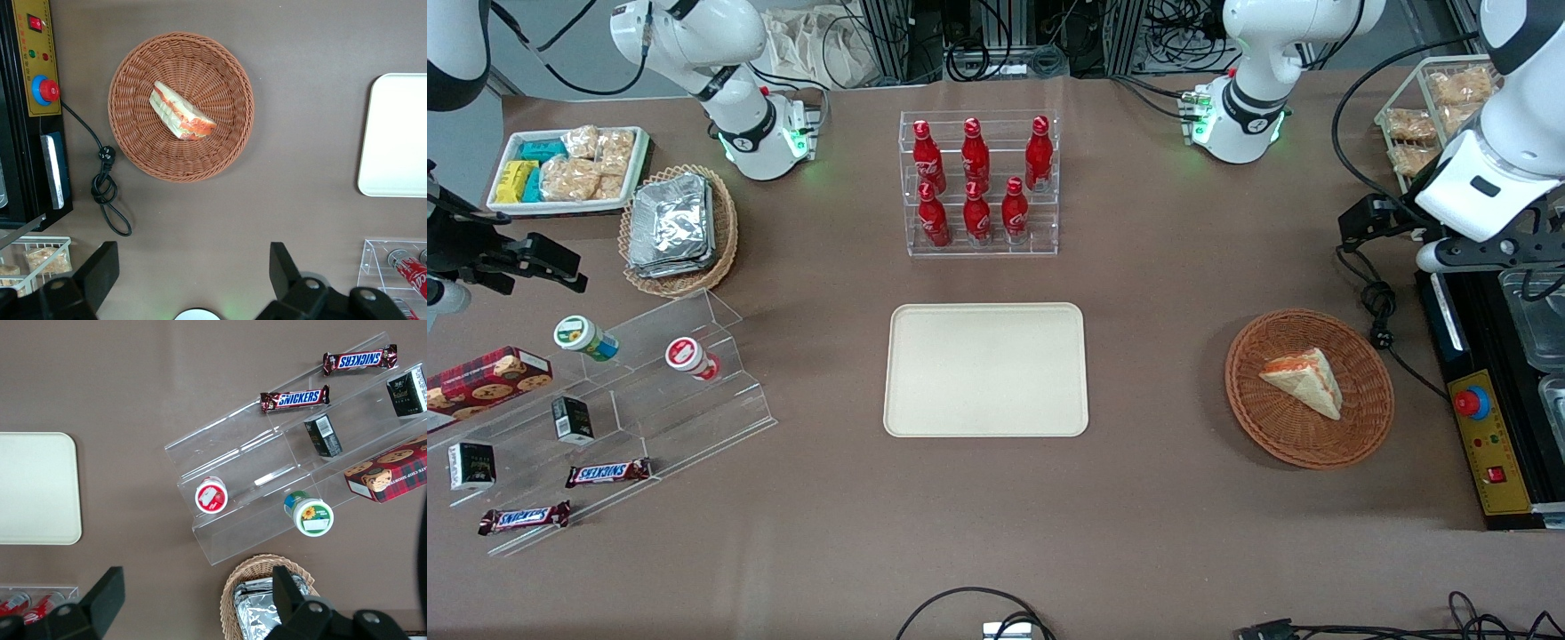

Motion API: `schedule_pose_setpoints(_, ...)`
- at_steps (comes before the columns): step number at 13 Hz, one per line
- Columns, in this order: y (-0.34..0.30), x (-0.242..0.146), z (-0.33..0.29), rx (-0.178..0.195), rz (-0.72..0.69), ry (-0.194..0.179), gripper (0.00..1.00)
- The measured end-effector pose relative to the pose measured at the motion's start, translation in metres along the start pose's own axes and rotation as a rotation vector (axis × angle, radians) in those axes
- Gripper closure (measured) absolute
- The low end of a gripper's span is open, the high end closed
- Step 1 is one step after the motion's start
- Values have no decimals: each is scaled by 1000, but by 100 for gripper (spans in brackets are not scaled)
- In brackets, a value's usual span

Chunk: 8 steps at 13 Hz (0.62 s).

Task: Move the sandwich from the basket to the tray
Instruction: 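Lower the open left gripper over the wrapped sandwich in the wicker basket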

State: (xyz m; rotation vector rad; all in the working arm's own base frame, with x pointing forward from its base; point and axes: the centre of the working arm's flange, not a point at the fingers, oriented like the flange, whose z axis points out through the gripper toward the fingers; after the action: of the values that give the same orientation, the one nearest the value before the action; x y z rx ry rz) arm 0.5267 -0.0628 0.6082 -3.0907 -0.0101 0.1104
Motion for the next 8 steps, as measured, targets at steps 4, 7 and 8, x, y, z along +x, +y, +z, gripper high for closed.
schedule_pose_setpoints(4, 0, 0, 0, 0, 0, 1, 0)
schedule_pose_setpoints(7, 1, 1, 1, 4, 3, -1, 0)
schedule_pose_setpoints(8, 3, 1, 2, 13, 5, -1, 0)
